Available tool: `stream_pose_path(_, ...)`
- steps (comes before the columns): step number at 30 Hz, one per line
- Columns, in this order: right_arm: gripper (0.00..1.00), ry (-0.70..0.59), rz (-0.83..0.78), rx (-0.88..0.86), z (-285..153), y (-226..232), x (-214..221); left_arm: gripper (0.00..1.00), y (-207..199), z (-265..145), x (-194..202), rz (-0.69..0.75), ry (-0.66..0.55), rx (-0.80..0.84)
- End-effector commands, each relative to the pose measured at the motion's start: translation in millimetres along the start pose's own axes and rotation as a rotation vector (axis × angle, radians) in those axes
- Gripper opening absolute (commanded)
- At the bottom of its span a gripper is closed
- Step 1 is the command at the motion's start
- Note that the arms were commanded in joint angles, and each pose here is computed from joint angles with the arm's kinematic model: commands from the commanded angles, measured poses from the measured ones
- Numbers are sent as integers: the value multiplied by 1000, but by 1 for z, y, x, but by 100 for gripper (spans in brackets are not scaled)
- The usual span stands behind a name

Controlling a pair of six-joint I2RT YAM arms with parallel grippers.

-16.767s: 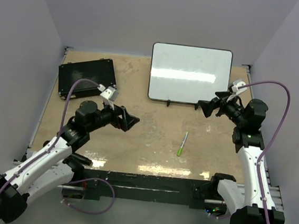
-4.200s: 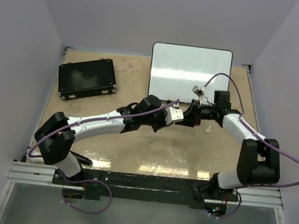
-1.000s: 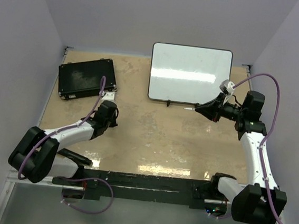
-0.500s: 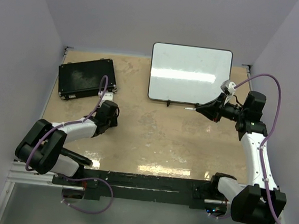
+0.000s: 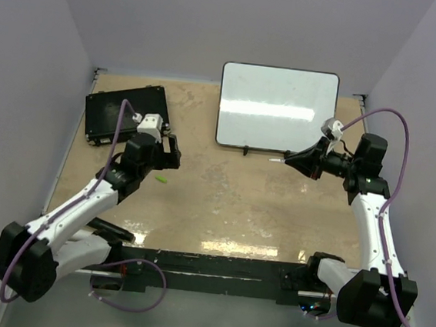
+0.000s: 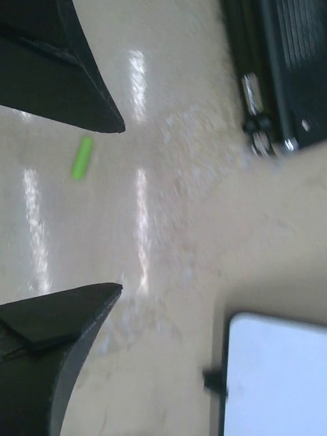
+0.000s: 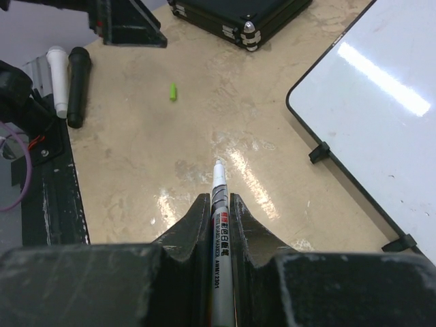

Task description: Write a sentence on the whiteboard

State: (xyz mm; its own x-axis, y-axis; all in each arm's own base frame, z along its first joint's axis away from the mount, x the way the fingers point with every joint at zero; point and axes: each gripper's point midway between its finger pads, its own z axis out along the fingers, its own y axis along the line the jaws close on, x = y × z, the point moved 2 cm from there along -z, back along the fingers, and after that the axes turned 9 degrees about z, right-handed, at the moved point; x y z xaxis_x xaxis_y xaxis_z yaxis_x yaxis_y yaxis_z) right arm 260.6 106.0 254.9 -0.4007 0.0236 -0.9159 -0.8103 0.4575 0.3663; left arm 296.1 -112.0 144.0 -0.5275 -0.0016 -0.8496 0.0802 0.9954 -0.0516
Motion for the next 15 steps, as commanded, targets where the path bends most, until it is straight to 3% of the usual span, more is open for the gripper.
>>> stream_pose_path(1, 0, -1, -28, -45, -1, 6, 0, 98, -64, -50, -44, 81, -178, 483)
stream_pose_path(3, 0, 0, -31, -47, -1, 5, 1, 98, -94, -74, -49, 143, -263, 697)
stream_pose_path(5, 0, 2, -27, -52, -1, 6, 4, 98, -121, -90, -45, 286, -327, 801)
stream_pose_path(10, 0, -14, -43, -130, -2, 23, 8, 98, -186, -116, -32, 722, -598, 936)
stream_pose_path(11, 0, -18, -47, -131, -3, 25, 8, 98, -197, -122, -42, 767, -690, 940)
stream_pose_path(15, 0, -52, -60, -132, -5, 37, 11, 99, -230, -108, -63, 971, -850, 843)
